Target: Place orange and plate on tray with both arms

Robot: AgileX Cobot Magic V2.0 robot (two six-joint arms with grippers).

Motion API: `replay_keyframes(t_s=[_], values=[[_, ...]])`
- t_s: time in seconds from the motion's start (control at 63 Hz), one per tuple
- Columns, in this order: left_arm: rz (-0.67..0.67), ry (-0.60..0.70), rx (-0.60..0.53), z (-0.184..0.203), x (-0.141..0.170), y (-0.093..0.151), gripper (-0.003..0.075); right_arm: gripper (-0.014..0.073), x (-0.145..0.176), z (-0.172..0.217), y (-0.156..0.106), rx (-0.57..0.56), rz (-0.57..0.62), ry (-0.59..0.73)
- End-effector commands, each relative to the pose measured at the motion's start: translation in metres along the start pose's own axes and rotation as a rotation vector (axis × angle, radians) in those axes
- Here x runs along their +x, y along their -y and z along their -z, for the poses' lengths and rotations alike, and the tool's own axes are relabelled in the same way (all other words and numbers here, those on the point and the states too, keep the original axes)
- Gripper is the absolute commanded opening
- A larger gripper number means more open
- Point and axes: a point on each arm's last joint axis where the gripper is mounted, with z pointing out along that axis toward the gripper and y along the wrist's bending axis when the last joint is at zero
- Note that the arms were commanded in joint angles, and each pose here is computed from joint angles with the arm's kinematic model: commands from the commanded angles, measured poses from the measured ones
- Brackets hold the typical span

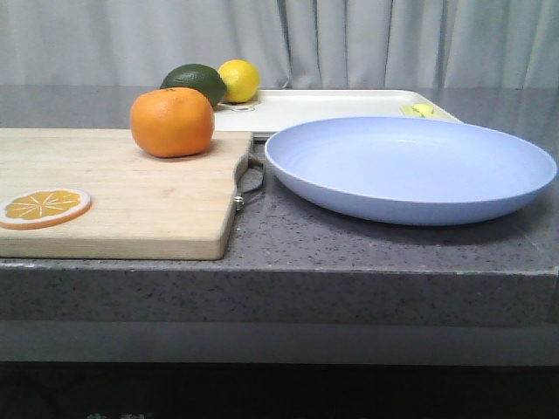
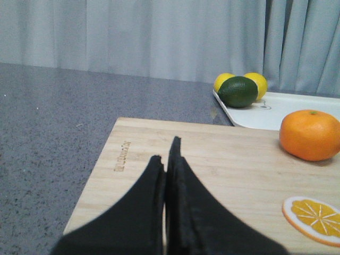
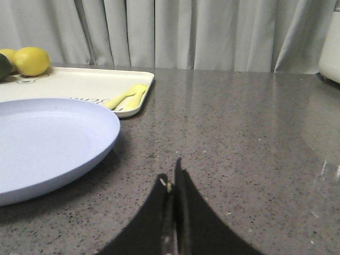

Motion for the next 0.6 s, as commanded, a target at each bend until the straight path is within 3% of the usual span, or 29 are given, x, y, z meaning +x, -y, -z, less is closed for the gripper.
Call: replay_keyframes(t_s=[0.0,0.206,0.444,0.587], values=[[0.013,0.147,0.011,0.003,-0.017,0.001,-0.0018,-0.0068,-0.021,0.004,0.001,0.014,0.008,0.138],[0.012,0.213,0.030,0.015,-0.069,0.007,-0.0018,-0.0068,-0.063,0.016,-0.003,-0.010,0.011,0.156],[0.002,0.186,0.050,0.035,-0.140,0.017,-0.0018,-0.0068,-0.131,0.030,-0.007,-0.033,0.019,0.180],[-0.006,0.119,0.050,0.029,-0.173,0.021,-0.0018,-0.0068,-0.164,0.020,-0.008,-0.042,0.021,0.117]])
